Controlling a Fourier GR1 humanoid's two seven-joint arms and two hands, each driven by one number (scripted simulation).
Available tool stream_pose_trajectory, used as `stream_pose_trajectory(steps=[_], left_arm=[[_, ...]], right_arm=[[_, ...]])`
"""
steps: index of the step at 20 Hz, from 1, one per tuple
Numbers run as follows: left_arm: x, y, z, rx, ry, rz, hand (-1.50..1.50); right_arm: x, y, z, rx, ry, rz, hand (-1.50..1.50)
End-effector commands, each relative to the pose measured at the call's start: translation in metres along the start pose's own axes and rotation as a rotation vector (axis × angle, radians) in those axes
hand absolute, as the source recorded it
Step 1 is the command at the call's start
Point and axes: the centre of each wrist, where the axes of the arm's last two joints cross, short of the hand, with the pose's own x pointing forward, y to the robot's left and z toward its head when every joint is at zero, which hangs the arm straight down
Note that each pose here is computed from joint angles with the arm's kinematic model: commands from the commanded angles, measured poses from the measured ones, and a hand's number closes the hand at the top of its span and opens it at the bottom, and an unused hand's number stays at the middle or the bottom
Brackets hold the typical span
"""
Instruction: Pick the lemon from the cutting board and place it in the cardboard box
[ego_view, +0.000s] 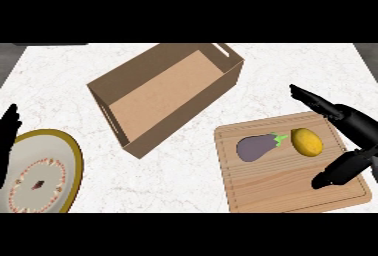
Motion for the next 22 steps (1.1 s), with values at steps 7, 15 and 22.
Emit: stream_pose_trajectory(steps=[7,15,22], left_arm=[[0.007,-0.029,-0.009,-0.048,-0.02,-0.031,0.0],[0.014,-0.043,-0.015,-0.073,-0.034,-0.041,0.0],[0.011,-0.053,-0.021,-0.09,-0.035,-0.05,0.0]], right_arm=[[-0.06,-0.044,0.07,0.01,-0.19,-0.149,-1.5],[-0.027,-0.092,0.065,0.27,-0.035,0.314,-1.5],[-0.036,-0.079,0.031,0.547,0.085,0.54,-1.5]])
